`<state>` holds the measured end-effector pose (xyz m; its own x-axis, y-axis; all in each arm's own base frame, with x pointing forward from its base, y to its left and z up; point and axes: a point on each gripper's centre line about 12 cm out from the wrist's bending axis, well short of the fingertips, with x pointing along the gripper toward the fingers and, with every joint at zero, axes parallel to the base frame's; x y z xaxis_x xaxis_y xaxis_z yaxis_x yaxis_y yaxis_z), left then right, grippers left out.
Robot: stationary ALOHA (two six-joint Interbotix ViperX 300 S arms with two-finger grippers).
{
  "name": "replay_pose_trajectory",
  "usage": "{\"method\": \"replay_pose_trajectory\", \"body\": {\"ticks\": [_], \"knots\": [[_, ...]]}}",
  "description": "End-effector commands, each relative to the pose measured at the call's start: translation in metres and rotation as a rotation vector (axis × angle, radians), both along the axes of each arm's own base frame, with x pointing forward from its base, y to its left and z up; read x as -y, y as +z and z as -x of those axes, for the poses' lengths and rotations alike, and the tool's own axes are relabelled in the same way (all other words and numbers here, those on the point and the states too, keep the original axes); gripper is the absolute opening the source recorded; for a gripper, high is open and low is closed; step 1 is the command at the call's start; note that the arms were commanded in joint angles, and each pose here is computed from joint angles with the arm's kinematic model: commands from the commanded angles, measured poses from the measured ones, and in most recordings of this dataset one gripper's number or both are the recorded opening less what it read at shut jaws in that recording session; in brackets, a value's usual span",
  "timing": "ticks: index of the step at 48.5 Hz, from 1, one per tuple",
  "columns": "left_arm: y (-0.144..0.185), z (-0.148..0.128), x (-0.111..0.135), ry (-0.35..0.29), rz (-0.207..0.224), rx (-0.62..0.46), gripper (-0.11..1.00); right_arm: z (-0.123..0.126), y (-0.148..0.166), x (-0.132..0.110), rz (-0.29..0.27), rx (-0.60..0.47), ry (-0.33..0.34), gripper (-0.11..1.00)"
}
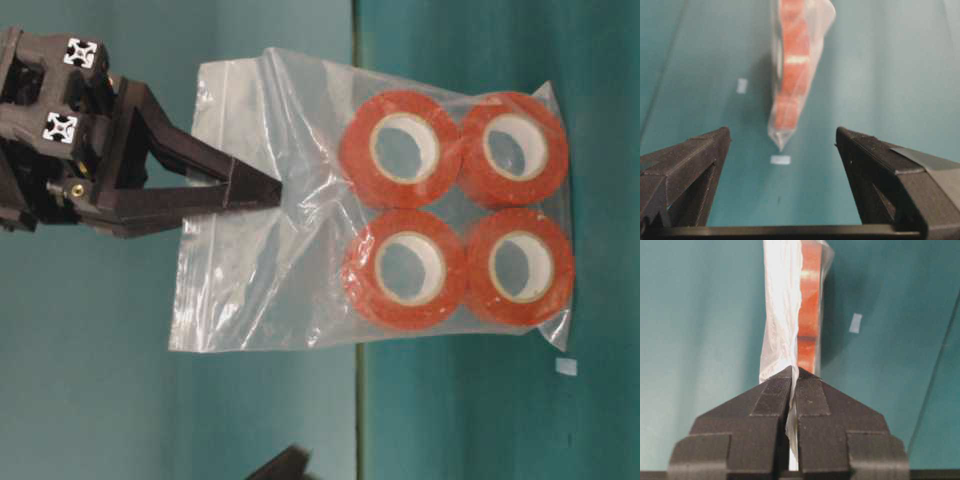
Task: Hand over the clear zip bag and make it stand upright.
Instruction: 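Move the open left gripper toward the bag's lower edge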
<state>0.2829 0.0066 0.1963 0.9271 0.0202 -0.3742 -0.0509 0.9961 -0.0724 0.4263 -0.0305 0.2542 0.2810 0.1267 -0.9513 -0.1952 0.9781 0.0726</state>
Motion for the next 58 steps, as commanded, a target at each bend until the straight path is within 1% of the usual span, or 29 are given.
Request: {"method": "replay_pose_trajectory", "body": {"ticks": [1,3,9,13,19,35,43,52,58], "knots": [[0.002,-0.014,0.003,-0.009,0.005,0.023,0.93,0.002,0.012,0.0,-0.002,0.033,-0.012,0.01],[0.0,-0.02,0.004,-0.011,0.009,0.022,0.93,0.002,0.012,0.0,0.0,0.032,-0.011,0.01],[-0.013,-0.035,0.005,-0.005,0.036,0.01,0.93,0.002,0.012,0.0,-0.002,0.033,-0.012,0.01],[-0.026,-0.044,0.006,-0.004,0.042,-0.016,0.93,0.002,0.012,0.0,-0.002,0.033,-0.012,0.01],[-0.039,-0.054,0.007,-0.009,0.043,-0.036,0.93,0.002,0.012,0.001,-0.002,0.03,-0.013,0.01],[-0.058,-0.087,0.002,0.005,0.043,-0.045,0.97,0.002,0.012,0.001,-0.001,0.031,-0.013,0.01],[-0.072,-0.103,-0.002,0.015,0.044,-0.027,0.97,0.003,0.011,0.002,-0.001,0.03,-0.013,0.01],[-0.077,-0.118,-0.005,0.023,0.046,-0.016,0.97,0.003,0.01,0.002,-0.002,0.027,-0.015,0.01],[-0.075,-0.123,-0.006,0.026,0.052,-0.006,0.95,0.003,0.01,0.002,-0.002,0.025,-0.015,0.01]]}}
